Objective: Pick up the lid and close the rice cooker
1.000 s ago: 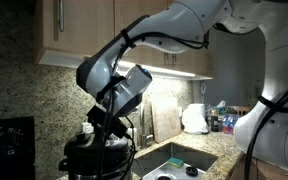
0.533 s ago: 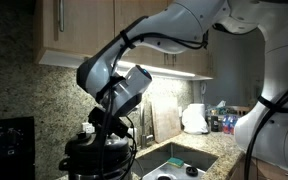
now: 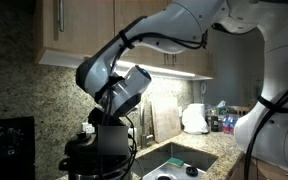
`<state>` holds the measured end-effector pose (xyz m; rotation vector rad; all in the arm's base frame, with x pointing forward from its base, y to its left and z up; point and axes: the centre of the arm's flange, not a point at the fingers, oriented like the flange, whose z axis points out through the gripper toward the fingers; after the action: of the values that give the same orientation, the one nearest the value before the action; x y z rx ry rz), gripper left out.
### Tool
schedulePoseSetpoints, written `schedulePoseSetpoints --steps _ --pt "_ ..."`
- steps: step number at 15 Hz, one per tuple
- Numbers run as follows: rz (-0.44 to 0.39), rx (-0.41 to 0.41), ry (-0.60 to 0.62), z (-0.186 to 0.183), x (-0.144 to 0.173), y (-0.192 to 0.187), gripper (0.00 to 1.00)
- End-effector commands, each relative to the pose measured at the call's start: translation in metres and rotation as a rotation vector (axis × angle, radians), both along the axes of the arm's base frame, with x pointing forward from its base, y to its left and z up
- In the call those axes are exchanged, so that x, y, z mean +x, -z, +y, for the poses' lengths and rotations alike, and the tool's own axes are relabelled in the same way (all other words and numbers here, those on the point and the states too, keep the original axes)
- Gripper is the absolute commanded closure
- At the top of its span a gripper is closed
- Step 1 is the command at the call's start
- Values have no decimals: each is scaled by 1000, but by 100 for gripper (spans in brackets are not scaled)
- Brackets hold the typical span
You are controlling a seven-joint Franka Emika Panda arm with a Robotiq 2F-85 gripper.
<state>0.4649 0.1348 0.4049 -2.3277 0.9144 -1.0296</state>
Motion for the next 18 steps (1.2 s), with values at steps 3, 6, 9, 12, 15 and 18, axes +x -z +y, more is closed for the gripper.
schedulePoseSetpoints --steps 3,6,9,12,15,18 --pt "0 0 0 0 0 0 100" --pt "0 0 0 0 0 0 100" --pt "-11 -3 -6 3 -20 -17 100" --pt "-18 -8 -11 5 -29 -26 100" --pt "-31 -26 -31 9 -39 -39 100" --pt "-58 -63 -59 13 -50 -53 100"
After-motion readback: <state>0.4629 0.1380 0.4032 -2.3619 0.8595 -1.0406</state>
